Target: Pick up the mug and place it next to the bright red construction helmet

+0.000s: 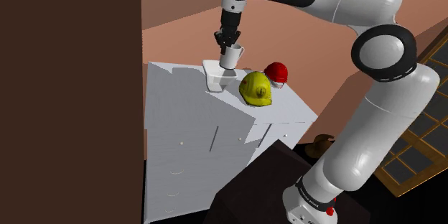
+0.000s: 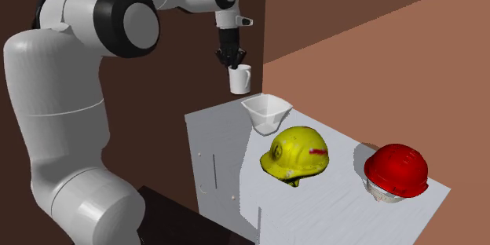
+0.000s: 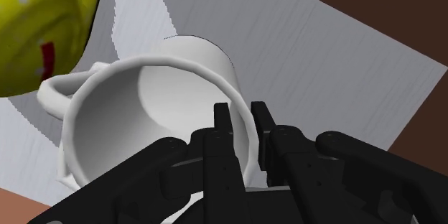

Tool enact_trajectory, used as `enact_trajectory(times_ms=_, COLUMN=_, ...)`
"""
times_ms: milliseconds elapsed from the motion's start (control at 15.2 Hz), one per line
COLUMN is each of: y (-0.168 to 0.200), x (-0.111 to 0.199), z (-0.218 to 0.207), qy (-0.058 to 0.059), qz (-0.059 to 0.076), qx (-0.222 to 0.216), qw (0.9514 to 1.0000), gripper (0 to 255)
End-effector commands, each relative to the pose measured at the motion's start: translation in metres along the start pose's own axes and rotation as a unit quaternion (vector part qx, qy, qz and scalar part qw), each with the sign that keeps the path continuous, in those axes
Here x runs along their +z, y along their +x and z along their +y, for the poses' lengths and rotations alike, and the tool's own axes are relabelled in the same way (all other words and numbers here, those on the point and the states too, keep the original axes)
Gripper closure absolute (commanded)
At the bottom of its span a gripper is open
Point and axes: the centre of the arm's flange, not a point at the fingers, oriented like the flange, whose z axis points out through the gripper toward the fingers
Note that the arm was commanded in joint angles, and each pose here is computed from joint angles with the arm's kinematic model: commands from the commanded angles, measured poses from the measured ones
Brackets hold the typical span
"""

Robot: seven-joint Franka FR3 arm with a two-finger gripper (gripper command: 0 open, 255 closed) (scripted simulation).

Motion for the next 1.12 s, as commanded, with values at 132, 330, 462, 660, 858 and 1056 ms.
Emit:
enact_trajectory(times_ms=132, y=-0.026, x=0.006, z=0.048, qy=0.0, qz=0.0, qx=-0.001, qw=1.0, gripper=255)
enact_trajectory(times_ms=330, y=-0.041, x=0.009, z=0.084, qy=0.0, qz=0.0, qx=-0.001, qw=1.0, gripper=255)
enact_trajectory(times_ms=462, y=-0.052, x=0.012, z=0.108, qy=0.0, qz=0.0, qx=-0.001, qw=1.0, gripper=255)
enact_trajectory(times_ms=660, y=-0.068, x=0.015, z=0.145, qy=0.0, qz=0.0, qx=-0.001, qw=1.0, gripper=255)
enact_trajectory(times_ms=858, y=-0.084, x=0.018, z=0.181, qy=0.0, qz=0.0, qx=-0.001, qw=1.0, gripper=255)
enact_trajectory(times_ms=1056, y=-0.1, x=0.022, z=0.217, qy=0.0, qz=0.0, qx=-0.001, qw=1.0, gripper=255)
